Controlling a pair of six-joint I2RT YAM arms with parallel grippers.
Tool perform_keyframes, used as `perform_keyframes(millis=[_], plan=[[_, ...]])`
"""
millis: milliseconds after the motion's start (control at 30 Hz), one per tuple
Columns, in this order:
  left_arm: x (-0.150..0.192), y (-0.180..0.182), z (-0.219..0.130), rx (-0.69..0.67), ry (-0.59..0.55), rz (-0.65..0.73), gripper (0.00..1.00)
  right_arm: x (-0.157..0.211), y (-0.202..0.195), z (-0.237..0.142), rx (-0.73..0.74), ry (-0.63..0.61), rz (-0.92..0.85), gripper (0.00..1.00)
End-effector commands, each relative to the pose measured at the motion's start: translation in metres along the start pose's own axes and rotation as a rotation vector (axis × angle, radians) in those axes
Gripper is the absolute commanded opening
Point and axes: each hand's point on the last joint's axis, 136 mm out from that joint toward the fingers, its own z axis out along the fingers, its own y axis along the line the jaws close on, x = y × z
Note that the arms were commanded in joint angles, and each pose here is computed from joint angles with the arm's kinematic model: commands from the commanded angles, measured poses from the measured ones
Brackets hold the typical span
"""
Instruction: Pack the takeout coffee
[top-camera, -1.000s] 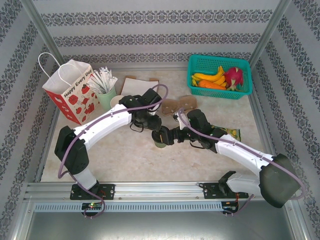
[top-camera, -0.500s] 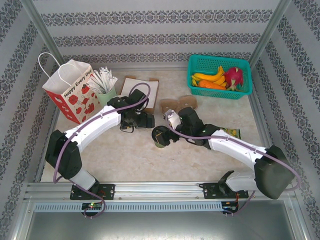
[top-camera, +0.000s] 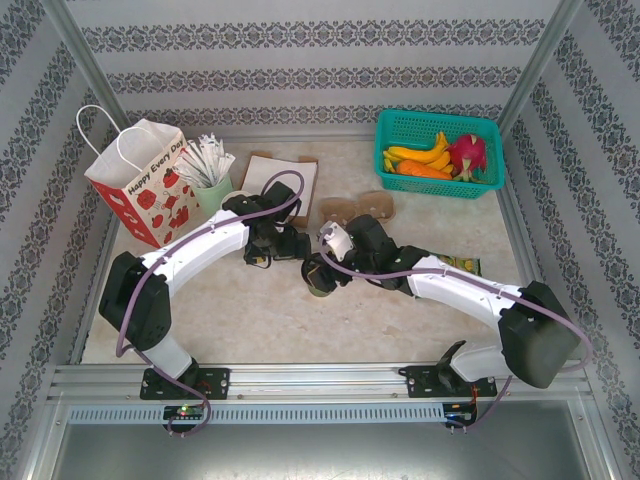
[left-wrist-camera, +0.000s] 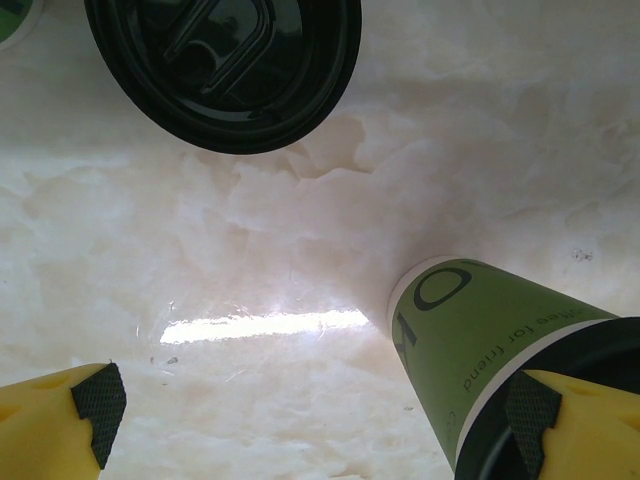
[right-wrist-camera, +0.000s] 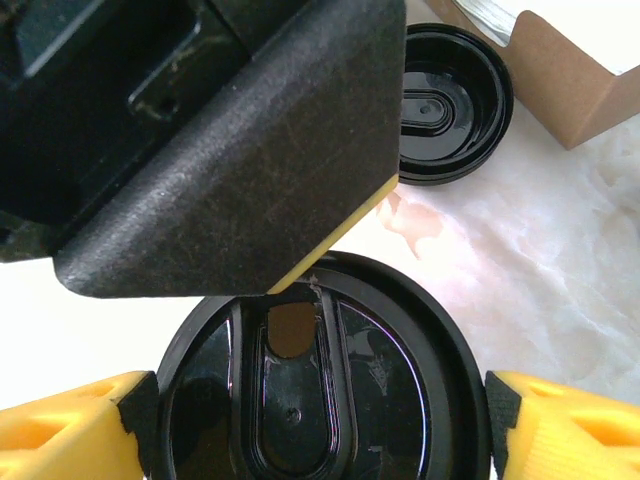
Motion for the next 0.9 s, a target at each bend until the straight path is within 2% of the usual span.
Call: perform_keyframes(millis=[0,133,333,533,867], plan=[[0.007,0.003,0.009,-0.001,0.043,-0.023,0.99,0.030,-0.007,0.012,0.062,0.113,0.002,0.81],[0.008,0.002,0.011,0.005,0.050,-0.024,1.00,0.038,-0.011,0.013,0.106,0.140,-0.009,0.84],[0.005,0.000,0.008,0.011,0.042,-0.021,0.99,0.022,-0.007,0.004,0.099,0.074,0.001,0.88],[0.004,-0.001,0.006,0.010,0.037,-0.019,1.00,0.006,-0.012,-0.010,0.123,-0.003,0.034,0.98],[0.004,0.000,0.008,0.009,0.040,-0.022,0.99,0.013,0.003,-0.005,0.017,0.006,0.058,0.98]])
